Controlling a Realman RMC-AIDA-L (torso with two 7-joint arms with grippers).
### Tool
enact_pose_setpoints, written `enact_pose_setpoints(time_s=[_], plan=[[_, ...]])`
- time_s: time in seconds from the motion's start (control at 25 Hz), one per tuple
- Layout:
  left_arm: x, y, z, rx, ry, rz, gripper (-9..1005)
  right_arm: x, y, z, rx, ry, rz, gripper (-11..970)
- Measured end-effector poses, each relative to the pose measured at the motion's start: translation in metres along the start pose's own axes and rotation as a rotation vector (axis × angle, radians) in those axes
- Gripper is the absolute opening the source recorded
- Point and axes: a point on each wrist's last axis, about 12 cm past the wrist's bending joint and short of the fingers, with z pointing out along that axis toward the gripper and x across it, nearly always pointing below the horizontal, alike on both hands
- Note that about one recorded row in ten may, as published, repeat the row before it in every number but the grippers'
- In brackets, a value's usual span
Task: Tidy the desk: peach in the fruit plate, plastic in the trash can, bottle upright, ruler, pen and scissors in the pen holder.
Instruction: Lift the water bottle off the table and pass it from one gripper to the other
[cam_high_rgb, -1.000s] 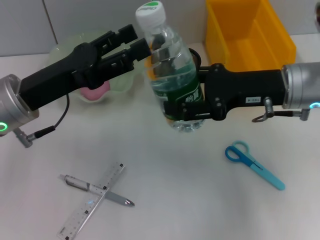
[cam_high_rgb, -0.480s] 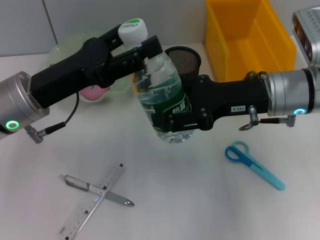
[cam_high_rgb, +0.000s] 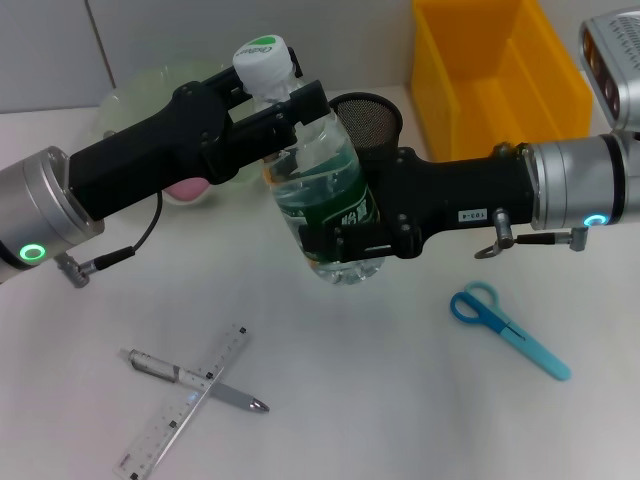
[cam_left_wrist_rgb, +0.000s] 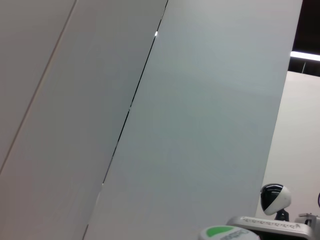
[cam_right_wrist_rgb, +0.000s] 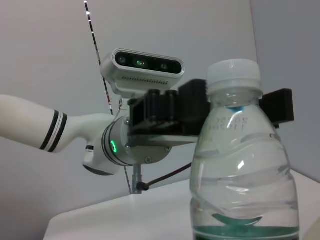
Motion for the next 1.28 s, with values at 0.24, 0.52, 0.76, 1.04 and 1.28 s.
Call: enact_pose_setpoints(time_s=[0.24,0.52,0.76,1.04,1.28], plan=[[-0.0002,0.0011,-0.0001,-0.008,0.005,0.005,608,-0.0004,-0.0001,-0.0001,0.0,0.001,-0.002,695],[-0.0006,0.0011,-0.0003,-0.008,0.002,0.006,576,-0.0004,-0.0006,-0.0007,0.002,0.006,-0.004,696],[-0.0006,0.0011,-0.0012,-0.012,-0.002,0.006,554,0.0002,-0.0007,-0.0011,0.005,0.009,-0.001,696],[-0.0002,0.0012,-0.0036,-0.02,-0.005,0.005,527,0.0009,-0.0007,-0.002,0.008,0.011,0.003,697],[-0.0004,0.0013,-0.0038,-0.02,-0.005,0.007,504,0.0011,-0.0003,-0.0019,0.006,0.012,0.005,697]])
